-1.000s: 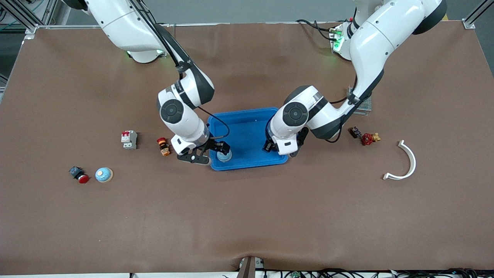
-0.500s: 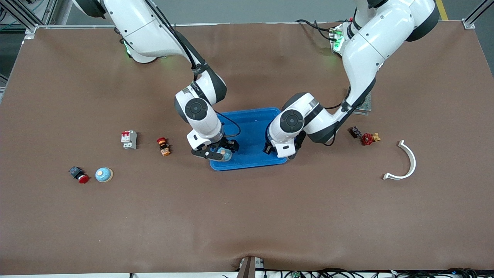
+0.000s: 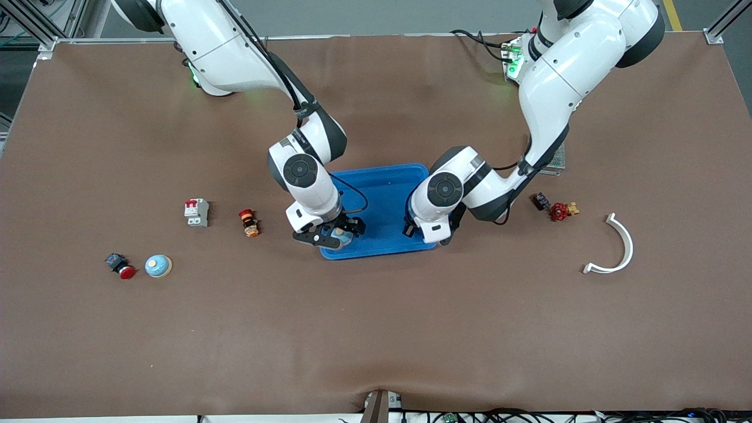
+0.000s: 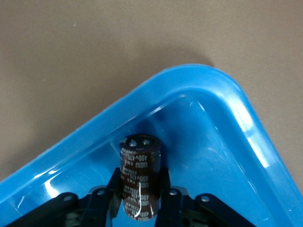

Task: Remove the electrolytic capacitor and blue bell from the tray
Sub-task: 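Grasp the second capacitor with the left gripper while the right gripper grasps the bell, then place the bell beside the first bell while the left gripper carries the capacitor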

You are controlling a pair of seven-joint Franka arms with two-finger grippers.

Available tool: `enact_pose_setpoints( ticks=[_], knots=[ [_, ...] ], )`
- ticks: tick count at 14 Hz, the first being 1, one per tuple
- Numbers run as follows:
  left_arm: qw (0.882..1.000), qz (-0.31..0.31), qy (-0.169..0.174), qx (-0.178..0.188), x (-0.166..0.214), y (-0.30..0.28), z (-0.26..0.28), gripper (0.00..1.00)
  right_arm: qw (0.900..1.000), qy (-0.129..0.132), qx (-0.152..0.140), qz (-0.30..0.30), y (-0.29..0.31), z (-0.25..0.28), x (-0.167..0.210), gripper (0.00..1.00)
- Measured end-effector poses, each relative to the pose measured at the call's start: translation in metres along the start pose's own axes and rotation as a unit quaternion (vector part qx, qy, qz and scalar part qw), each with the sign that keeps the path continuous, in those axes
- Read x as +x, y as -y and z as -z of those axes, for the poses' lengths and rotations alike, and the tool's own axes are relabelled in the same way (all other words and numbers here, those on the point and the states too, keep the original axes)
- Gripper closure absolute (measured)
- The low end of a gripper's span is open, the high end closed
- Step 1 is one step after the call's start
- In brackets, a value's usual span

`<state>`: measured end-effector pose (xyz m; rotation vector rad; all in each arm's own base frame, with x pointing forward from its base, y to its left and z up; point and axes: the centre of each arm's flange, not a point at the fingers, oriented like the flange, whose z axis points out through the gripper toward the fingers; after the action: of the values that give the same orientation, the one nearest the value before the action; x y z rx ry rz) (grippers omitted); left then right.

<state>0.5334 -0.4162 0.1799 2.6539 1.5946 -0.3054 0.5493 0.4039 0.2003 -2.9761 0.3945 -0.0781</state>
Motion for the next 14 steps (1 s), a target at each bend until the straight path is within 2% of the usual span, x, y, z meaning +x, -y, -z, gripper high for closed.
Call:
enact_pose_setpoints(
  ticks=[4, 6, 7, 8, 12, 14],
  knots=[
    [1.000, -0.008, 0.001, -0.008, -0.011, -0.003, 0.006, 0.66, 1.000, -0.008, -0.007, 0.014, 0.002, -0.005, 0.002, 0.00],
    [1.000, -0.011, 0.000, -0.015, -0.015, -0.006, 0.014, 0.66, 0.999, -0.015, -0.017, 0.030, 0.002, -0.009, 0.001, 0.19],
    [1.000, -0.012, -0.001, -0.019, -0.015, -0.008, 0.020, 0.66, 0.999, -0.017, -0.021, 0.035, 0.001, -0.010, 0.001, 0.32],
    [1.000, -0.012, -0.005, -0.021, -0.015, -0.009, 0.027, 0.66, 0.999, -0.018, -0.021, 0.035, 0.003, -0.006, 0.002, 0.36],
    [0.999, -0.036, -0.036, -0.010, 0.004, -0.010, 0.076, 0.66, 0.999, -0.022, -0.021, 0.015, 0.004, -0.003, 0.010, 0.36],
    [0.998, -0.050, -0.049, -0.004, 0.027, -0.008, 0.103, 0.66, 0.999, -0.008, -0.040, 0.010, 0.008, 0.008, 0.016, 0.36]
  ],
)
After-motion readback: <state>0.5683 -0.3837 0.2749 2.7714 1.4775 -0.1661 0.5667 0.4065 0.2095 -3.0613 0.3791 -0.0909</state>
